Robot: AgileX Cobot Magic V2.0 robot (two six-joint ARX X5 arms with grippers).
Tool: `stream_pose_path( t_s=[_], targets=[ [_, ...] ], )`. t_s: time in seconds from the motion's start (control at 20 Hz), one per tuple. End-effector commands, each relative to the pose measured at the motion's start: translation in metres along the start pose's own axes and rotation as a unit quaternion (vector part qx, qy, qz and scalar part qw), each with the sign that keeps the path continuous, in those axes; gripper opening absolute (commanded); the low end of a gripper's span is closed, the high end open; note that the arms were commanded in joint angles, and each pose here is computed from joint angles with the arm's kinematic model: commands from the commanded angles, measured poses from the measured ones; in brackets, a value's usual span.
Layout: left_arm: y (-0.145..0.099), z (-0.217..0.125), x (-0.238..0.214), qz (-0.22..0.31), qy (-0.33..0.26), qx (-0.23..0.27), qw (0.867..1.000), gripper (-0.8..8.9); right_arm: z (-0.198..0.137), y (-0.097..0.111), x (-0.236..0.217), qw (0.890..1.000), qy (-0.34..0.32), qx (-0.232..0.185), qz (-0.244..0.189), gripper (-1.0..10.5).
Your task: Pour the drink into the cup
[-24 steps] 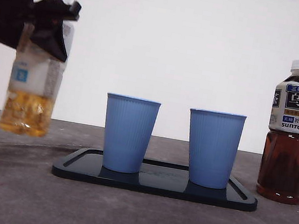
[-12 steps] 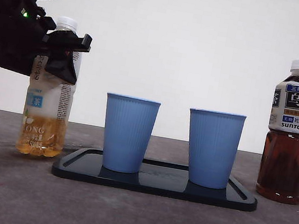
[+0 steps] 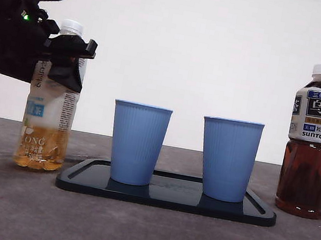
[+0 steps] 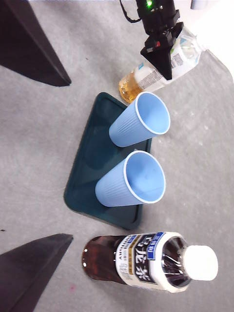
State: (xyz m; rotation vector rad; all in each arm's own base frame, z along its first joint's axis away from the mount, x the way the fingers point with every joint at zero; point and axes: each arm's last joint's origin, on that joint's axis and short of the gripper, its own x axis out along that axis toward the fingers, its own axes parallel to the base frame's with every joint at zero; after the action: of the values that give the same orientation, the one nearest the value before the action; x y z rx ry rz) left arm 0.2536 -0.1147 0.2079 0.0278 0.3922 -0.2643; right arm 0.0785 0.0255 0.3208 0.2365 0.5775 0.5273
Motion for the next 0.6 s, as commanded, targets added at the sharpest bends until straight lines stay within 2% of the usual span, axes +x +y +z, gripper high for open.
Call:
stream_pose_path(
  t_s=[0.05,0.3,0.6],
  targets=[
    [-0.002,0.006,0.000,-0.003,-0.016,0.004,1.000,3.92,0.001,0.001,-0.001,1.000,0.006,0.001,0.001,4.8],
    [-0.002,0.008,-0.011,-0.004,0.004,0.001,1.000,4.15,-0.001,0.001,-0.001,1.000,0.015,0.005,-0.001,4.8],
    [-0.006,0.024,-0.059,-0.025,0.001,-0.002,1.000,4.11,-0.001,0.001,-0.001,1.000,0.014,0.003,-0.001,4.8]
  ],
)
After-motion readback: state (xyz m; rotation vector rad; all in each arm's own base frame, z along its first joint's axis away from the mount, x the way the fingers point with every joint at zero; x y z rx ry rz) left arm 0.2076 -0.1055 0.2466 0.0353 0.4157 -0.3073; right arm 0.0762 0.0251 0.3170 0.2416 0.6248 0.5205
